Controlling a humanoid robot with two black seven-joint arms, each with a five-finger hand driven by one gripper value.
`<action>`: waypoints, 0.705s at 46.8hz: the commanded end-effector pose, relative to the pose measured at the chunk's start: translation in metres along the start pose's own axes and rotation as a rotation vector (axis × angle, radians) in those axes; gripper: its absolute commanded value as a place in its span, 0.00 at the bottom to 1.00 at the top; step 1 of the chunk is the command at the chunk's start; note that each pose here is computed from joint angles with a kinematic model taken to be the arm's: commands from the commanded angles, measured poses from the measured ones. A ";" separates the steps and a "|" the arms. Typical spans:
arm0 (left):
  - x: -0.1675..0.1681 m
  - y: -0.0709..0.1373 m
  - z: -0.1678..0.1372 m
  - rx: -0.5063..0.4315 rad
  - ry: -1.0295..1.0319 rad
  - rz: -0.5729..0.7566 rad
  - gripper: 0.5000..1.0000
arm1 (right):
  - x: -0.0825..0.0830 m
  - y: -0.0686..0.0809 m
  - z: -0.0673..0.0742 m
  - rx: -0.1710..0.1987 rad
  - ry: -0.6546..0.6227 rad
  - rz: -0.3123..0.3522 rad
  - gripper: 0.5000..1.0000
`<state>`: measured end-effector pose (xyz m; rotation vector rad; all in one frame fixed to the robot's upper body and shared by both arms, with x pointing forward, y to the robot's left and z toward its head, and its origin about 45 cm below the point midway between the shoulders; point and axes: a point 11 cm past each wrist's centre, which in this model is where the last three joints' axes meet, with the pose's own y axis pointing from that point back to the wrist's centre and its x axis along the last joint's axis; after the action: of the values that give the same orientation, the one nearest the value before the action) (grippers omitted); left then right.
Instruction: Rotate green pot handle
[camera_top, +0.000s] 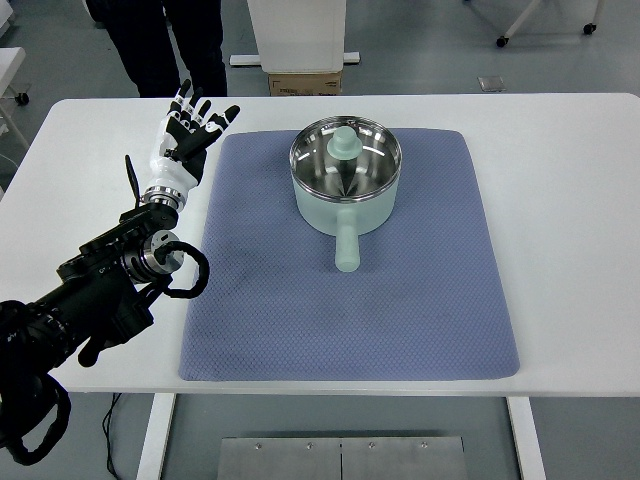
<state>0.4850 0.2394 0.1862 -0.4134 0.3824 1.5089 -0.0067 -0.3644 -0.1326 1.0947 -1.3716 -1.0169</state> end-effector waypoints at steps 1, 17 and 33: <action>0.000 0.000 0.000 -0.001 0.001 0.001 1.00 | 0.000 0.000 0.000 0.000 0.000 0.000 1.00; -0.005 -0.005 0.007 -0.017 0.001 -0.005 1.00 | 0.000 0.000 0.000 0.000 0.000 0.000 1.00; -0.008 -0.008 0.014 -0.044 0.048 -0.002 1.00 | 0.000 0.000 0.000 0.000 0.000 0.000 1.00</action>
<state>0.4919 0.2413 0.2010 -0.4825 0.3870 1.5167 -0.0067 -0.3644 -0.1326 1.0948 -1.3715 -1.0168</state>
